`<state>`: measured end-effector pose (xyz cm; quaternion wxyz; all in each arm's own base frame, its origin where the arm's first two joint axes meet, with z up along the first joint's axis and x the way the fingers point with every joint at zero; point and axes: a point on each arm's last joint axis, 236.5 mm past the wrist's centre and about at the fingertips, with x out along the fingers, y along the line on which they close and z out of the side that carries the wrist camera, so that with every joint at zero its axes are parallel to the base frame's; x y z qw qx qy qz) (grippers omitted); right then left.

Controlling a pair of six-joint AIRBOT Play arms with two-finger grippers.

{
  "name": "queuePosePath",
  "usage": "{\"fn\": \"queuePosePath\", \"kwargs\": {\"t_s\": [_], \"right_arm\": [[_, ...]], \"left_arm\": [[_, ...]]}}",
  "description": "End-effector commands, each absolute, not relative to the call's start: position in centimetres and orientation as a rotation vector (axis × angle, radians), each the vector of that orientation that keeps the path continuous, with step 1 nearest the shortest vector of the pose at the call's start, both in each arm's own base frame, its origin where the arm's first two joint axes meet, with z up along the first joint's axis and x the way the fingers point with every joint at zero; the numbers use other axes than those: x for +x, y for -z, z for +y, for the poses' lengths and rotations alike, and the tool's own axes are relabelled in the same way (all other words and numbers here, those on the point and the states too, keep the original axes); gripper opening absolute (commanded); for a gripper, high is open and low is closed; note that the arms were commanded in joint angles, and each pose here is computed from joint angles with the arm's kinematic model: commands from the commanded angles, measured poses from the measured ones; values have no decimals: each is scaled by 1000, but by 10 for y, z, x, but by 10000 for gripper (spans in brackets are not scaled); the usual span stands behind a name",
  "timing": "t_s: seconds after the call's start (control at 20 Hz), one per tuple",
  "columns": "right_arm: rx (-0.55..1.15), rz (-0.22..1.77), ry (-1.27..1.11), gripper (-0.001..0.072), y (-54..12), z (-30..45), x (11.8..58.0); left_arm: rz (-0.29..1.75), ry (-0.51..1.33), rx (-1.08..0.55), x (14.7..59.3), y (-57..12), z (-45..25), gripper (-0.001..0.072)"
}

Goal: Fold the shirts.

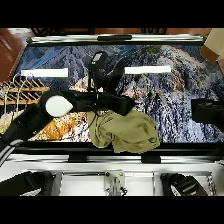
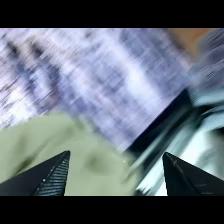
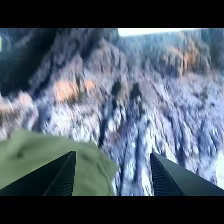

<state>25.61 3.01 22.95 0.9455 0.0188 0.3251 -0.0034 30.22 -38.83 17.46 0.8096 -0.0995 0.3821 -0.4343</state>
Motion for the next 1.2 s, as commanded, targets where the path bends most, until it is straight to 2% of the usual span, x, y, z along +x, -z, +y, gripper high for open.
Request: {"fn": "queuePosePath", "kwargs": {"t_s": [0.0,0.1,0.3,0.35,0.4,0.55,0.7,1.05,1.1,1.15], "right_arm": [[-101,932,-42,581,-173,44,252],[-168,1069,-112,581,-139,62,257],[-217,1280,-194,582,-68,92,274],[-219,1354,-213,600,-49,99,274],[-226,1432,-226,666,-31,104,270],[-263,1621,-257,666,9,108,258],[-175,1719,-310,666,29,120,252],[-104,1727,-326,665,46,130,262],[-81,1738,-338,665,50,136,262],[-65,1751,-345,665,54,140,261]], "left_arm": [[1180,675,40,307,-106,-265,663],[1411,500,37,295,-74,-190,662],[1556,427,-128,266,-9,-166,663],[1590,432,-163,254,11,-172,663],[1618,435,-194,243,28,-178,663],[1605,433,-296,230,61,-197,663],[1565,429,-325,235,72,-208,663],[1508,434,-479,260,85,-238,660],[1510,437,-494,261,88,-241,603],[1510,427,-507,263,91,-242,577]]}}
